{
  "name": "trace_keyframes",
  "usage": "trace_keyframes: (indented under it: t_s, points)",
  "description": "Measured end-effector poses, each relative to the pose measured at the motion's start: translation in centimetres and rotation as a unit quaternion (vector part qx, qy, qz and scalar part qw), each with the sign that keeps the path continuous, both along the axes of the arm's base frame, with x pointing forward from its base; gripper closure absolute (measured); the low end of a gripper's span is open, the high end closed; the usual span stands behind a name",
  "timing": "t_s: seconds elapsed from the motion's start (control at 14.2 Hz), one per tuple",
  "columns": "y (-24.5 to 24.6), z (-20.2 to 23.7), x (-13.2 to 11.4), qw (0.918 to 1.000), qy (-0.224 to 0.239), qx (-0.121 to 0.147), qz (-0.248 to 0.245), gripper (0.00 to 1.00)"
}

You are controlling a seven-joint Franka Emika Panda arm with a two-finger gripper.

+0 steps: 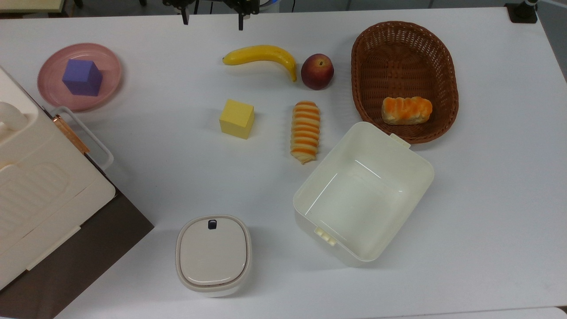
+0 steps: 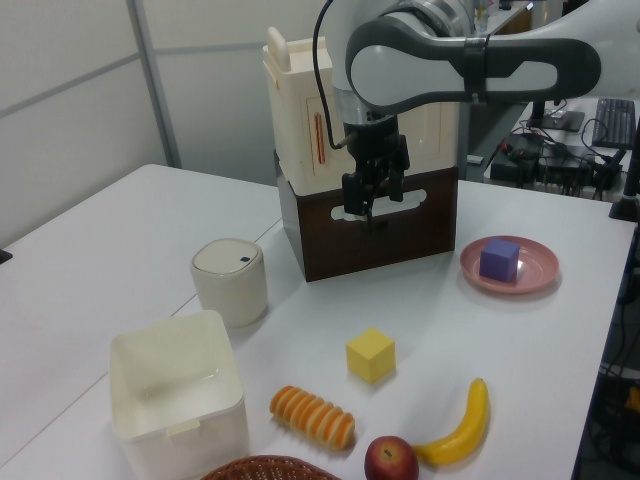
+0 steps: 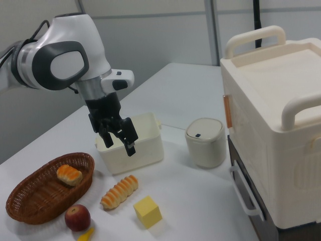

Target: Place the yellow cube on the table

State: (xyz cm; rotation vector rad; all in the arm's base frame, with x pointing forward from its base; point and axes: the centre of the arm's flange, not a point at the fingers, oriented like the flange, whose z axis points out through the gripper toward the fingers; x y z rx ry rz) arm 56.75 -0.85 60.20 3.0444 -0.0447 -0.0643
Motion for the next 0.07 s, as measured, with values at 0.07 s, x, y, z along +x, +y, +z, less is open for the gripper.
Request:
trace_keyframes:
  t_s: [0.07]
  points:
    - [0.47, -0.01, -0.03, 1.0000, 0.001, -0.001, 0.003, 0.00]
